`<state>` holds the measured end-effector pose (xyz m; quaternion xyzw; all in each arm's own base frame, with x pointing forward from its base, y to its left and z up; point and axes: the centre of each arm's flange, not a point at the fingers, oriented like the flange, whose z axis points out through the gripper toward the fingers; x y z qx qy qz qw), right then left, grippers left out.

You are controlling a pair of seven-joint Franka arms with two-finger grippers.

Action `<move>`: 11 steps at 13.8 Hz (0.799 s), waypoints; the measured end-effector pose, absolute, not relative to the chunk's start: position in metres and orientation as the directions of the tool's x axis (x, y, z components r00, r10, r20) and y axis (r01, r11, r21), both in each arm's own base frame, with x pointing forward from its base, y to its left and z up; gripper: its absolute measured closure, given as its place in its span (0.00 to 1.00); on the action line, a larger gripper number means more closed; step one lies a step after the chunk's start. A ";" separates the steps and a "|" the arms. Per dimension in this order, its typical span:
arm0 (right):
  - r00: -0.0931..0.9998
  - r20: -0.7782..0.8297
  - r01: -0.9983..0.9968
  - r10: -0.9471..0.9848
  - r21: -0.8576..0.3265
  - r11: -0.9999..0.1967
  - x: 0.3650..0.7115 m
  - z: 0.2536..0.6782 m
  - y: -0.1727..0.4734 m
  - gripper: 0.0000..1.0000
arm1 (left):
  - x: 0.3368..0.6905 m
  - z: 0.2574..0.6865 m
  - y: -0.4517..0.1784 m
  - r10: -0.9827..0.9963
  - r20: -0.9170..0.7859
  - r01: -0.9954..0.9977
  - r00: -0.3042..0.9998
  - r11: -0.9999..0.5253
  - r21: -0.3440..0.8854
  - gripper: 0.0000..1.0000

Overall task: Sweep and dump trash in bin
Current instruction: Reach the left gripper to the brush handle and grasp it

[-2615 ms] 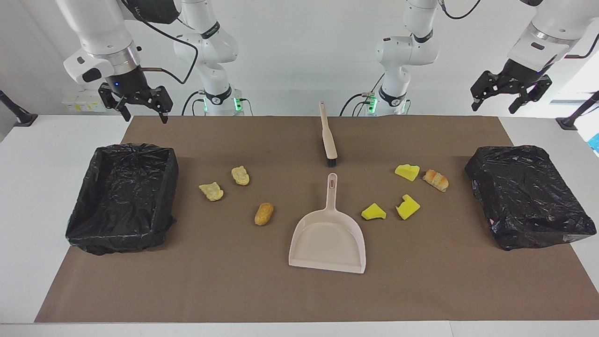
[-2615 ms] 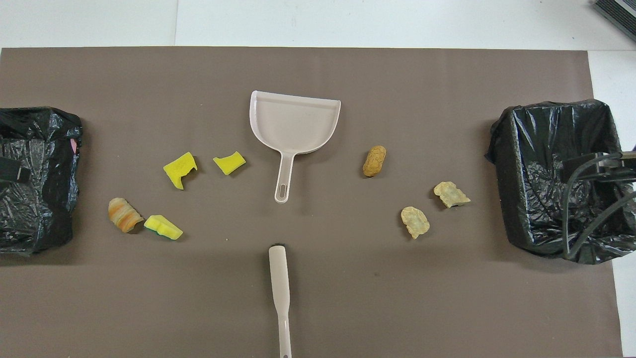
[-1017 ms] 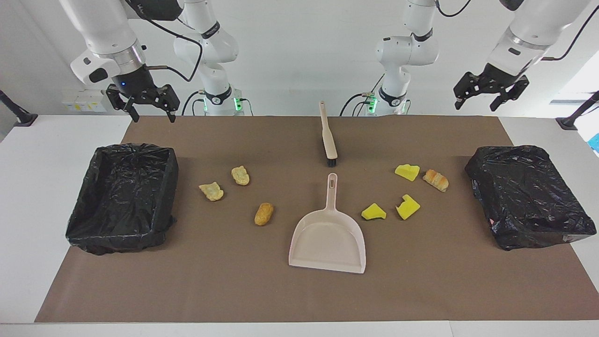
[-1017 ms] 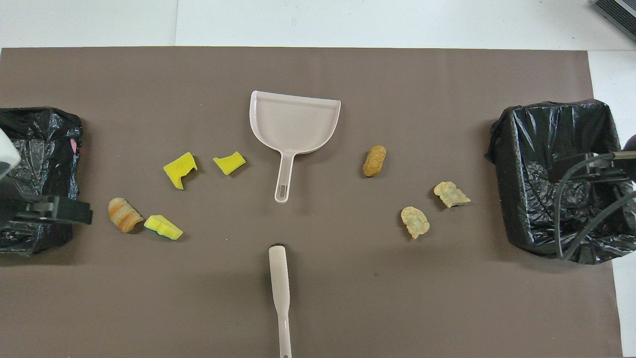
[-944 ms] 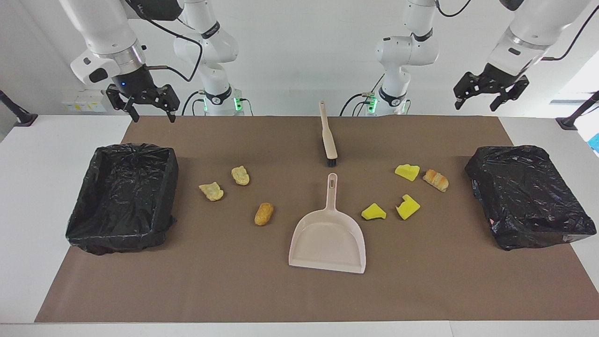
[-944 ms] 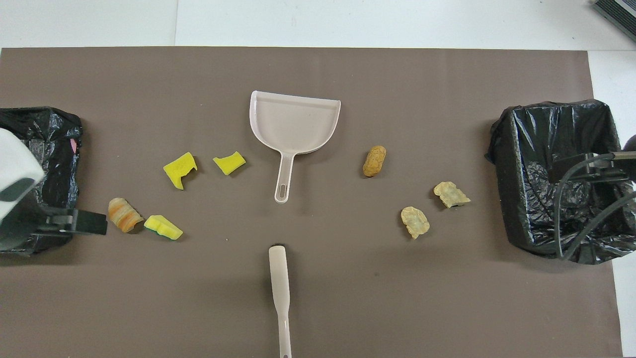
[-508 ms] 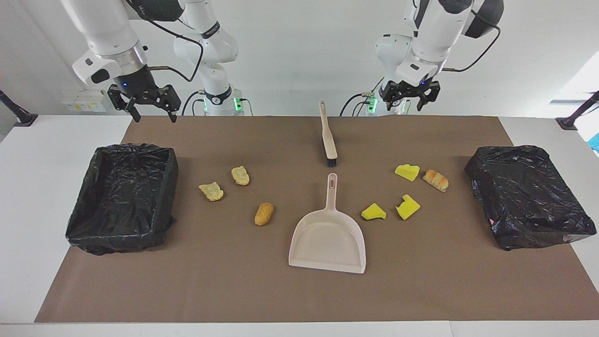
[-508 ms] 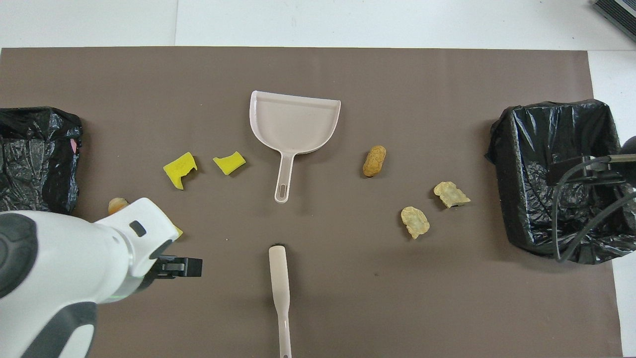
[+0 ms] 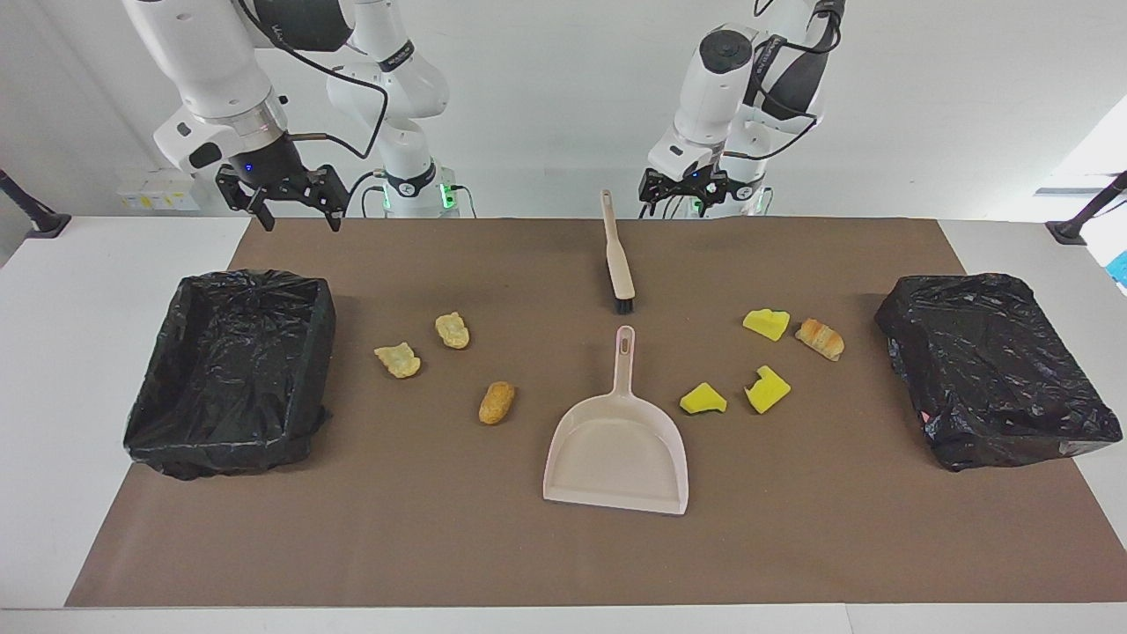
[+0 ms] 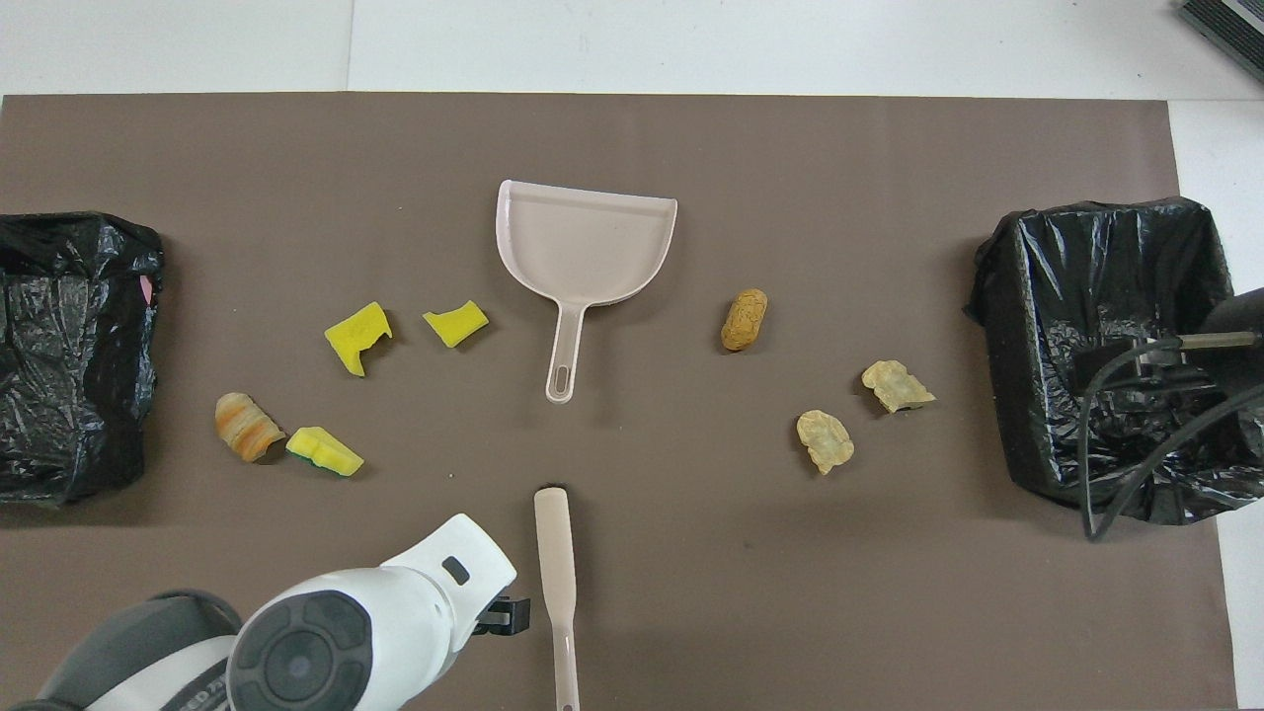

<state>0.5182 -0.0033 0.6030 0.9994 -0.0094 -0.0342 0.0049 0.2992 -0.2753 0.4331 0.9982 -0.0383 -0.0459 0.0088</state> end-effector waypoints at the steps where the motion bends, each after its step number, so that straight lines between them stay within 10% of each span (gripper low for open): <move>1: 0.997 -0.075 -0.018 -0.019 0.011 -1.000 0.516 0.600 -0.003 0.00 | 0.286 0.420 -0.287 -0.069 -0.077 -0.067 0.995 -0.997 0.027 0.00; 11: 0.995 -0.096 -0.011 -0.012 0.011 -1.000 0.505 0.591 -0.002 0.00 | 0.221 0.337 -0.350 -0.032 -0.047 -0.031 0.998 -0.999 0.029 0.01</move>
